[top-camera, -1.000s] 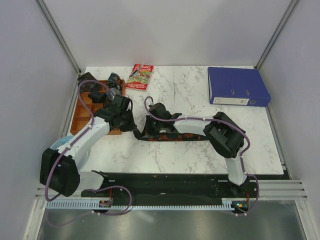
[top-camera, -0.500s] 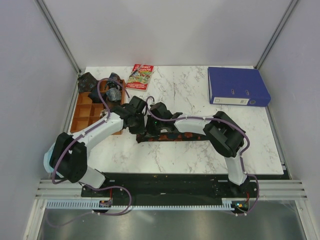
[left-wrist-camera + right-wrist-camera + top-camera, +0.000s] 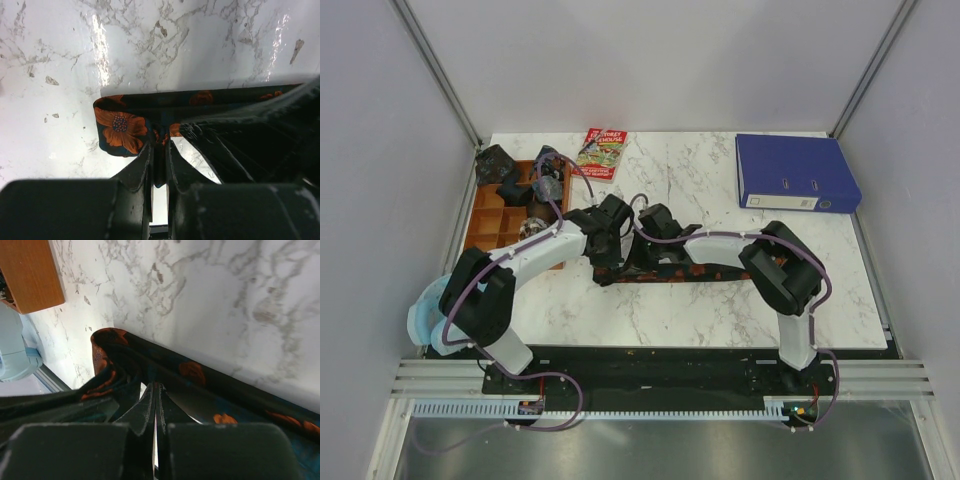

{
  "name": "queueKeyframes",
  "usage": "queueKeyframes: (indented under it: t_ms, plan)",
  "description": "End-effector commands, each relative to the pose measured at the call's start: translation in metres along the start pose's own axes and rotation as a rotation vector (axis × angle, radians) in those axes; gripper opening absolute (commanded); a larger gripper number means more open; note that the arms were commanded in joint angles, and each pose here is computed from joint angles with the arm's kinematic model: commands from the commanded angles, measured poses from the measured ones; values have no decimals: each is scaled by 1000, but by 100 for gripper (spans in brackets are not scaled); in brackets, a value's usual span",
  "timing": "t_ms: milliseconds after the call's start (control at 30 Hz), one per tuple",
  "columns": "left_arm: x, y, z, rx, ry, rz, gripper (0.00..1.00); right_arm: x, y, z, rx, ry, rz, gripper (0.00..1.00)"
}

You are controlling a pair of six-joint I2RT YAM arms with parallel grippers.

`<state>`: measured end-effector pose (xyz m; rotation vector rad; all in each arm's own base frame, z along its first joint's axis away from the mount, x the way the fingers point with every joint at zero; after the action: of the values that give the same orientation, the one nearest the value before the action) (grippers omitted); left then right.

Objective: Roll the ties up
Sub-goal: Roll the tie at the center of the board.

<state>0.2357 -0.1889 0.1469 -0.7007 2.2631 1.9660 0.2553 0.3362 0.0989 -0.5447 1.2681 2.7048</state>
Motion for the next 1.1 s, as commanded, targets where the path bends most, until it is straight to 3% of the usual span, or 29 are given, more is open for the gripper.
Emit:
queueKeyframes:
  t_ms: [0, 400, 500, 700, 733, 900, 1067]
  plan:
    - [-9, -3, -9, -33, 23, -68, 6, -12, 33, 11, -63, 47, -79, 0]
    - [-5, -10, -23, -149, -100, -115, 9, 2, 70, -7, -45, 25, -112, 0]
    - [-1, -15, -29, -155, -129, -102, 16, 4, 77, -12, -30, 20, -117, 0]
    - [1, -16, -38, -155, -175, -110, 46, 8, 90, -24, 8, 16, -127, 0]
    - [1, -14, -39, -148, -182, -112, 55, 8, 92, -27, 15, 12, -129, 0]
    - [-4, 4, -44, -97, -173, -136, 74, 7, 101, -30, 33, 6, -137, 0]
    - [-7, 25, -41, -58, -163, -158, 79, 1, 102, -26, 30, 8, -149, 0]
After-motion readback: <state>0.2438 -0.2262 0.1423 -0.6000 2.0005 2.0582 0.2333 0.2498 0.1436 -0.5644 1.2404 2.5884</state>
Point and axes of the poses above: each gripper's point midway between its finger pads, its own y axis back along the fingers, its own z axis along the line the jaws close on, x = y × z, the point moved 9 cm from there along y, back along the fingers, and after that the axes turned 14 degrees about y, right-handed, at the moved point
